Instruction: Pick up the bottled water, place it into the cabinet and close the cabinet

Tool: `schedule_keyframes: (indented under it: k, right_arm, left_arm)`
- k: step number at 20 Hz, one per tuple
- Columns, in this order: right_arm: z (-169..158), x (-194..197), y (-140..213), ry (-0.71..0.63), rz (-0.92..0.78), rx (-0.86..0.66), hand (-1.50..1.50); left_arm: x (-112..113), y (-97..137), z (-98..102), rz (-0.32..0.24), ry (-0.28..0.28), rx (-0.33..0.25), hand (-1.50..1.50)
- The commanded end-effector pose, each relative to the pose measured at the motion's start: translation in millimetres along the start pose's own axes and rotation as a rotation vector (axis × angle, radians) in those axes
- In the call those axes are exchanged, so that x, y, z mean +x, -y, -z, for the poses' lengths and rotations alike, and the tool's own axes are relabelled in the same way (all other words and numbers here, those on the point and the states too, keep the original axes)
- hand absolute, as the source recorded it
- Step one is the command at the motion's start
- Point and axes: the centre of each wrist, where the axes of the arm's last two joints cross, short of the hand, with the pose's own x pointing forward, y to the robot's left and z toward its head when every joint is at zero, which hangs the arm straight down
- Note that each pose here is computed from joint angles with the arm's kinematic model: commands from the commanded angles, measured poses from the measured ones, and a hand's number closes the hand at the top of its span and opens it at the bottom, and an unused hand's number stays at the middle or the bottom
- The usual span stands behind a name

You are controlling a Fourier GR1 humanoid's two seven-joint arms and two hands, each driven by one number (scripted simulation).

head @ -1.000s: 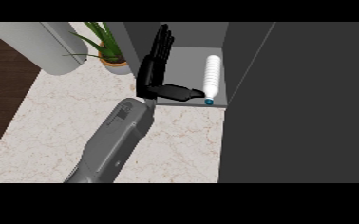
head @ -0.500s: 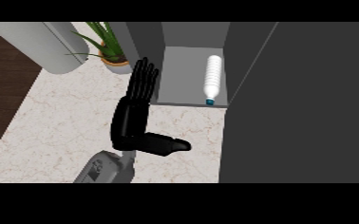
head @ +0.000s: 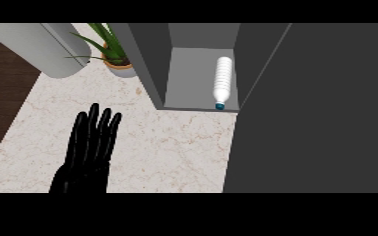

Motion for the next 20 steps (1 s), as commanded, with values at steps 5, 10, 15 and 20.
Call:
schedule_keyframes:
  k: [5, 10, 15, 20]
  right_arm:
    - [15.7, 19.5, -36.7, 0.027, -0.02, 0.231, 1.5]
    - [26.6, 34.9, -49.9, 0.062, -0.04, 0.257, 1.5]
    - [52.3, 33.7, -79.0, 0.042, -0.044, 0.285, 1.5]
    - [67.8, 39.0, -82.4, 0.044, 0.027, 0.272, 1.5]
  left_arm:
    - [45.6, -31.3, -50.2, 0.025, 0.025, 0.084, -1.5]
    - [76.5, -50.6, -62.8, 0.031, 0.038, 0.075, -1.5]
    - [89.5, -58.6, -68.4, 0.022, 0.048, 0.085, -1.5]
    - [87.4, -74.7, -81.3, 0.02, 0.048, 0.084, -1.5]
